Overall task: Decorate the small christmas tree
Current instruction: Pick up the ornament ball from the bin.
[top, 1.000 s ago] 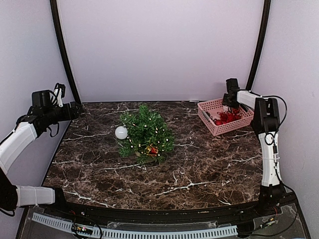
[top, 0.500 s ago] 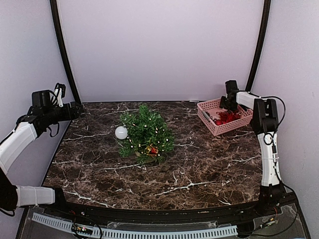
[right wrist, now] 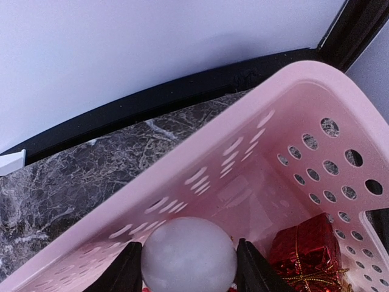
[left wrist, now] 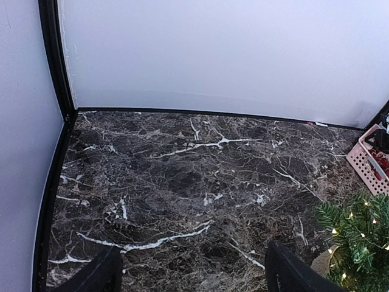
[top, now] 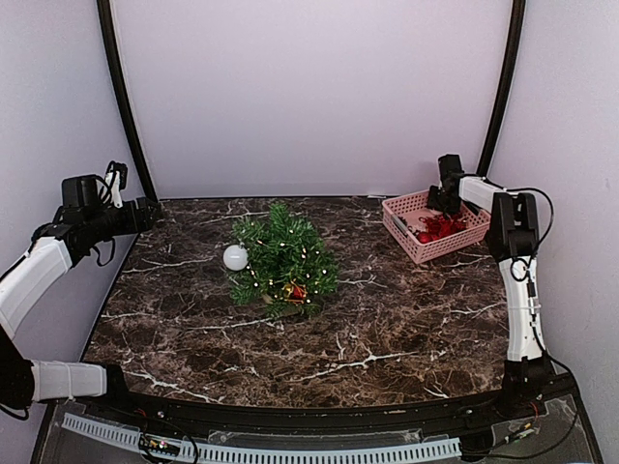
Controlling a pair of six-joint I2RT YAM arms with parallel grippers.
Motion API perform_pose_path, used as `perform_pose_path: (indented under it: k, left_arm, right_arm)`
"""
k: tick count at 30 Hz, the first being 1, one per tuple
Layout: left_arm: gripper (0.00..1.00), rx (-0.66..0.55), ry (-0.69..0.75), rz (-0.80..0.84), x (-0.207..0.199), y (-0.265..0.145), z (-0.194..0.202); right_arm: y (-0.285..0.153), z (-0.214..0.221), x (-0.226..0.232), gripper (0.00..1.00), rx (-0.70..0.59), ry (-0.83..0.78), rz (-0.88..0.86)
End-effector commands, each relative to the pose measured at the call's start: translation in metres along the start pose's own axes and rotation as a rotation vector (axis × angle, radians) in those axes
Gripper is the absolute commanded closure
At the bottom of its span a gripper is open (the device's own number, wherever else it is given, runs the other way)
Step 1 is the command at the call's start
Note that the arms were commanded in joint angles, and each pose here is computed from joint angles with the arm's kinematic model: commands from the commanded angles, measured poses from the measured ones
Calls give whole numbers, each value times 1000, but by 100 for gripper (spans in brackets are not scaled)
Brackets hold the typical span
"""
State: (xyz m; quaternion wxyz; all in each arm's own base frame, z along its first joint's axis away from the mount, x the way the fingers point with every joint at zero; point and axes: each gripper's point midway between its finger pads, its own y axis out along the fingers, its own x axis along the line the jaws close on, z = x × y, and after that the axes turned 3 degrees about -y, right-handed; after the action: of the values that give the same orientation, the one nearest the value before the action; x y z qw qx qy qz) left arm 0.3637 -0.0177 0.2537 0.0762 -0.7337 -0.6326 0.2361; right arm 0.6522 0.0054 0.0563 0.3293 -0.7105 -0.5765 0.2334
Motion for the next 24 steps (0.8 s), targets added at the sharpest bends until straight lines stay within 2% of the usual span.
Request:
perform_pose_path:
  k: [1,7,14,24]
  left_arm:
    - [17,-29,4,15,-2,-1,-7]
    - [17,-40,8,8,-2,-4,-9]
    - [17,-57,13,16,-4,-8,-13]
    - [18,-80,44,66,-15,-17,-16]
  right_arm:
    - [-4,-9,0,51,-40,9,-15]
    - [-33,-17,-1,54,-117,39,-43]
    - [-101,-38,-1,54,-272,99,-94]
    - [-190,-51,9,54,-418,95,-119]
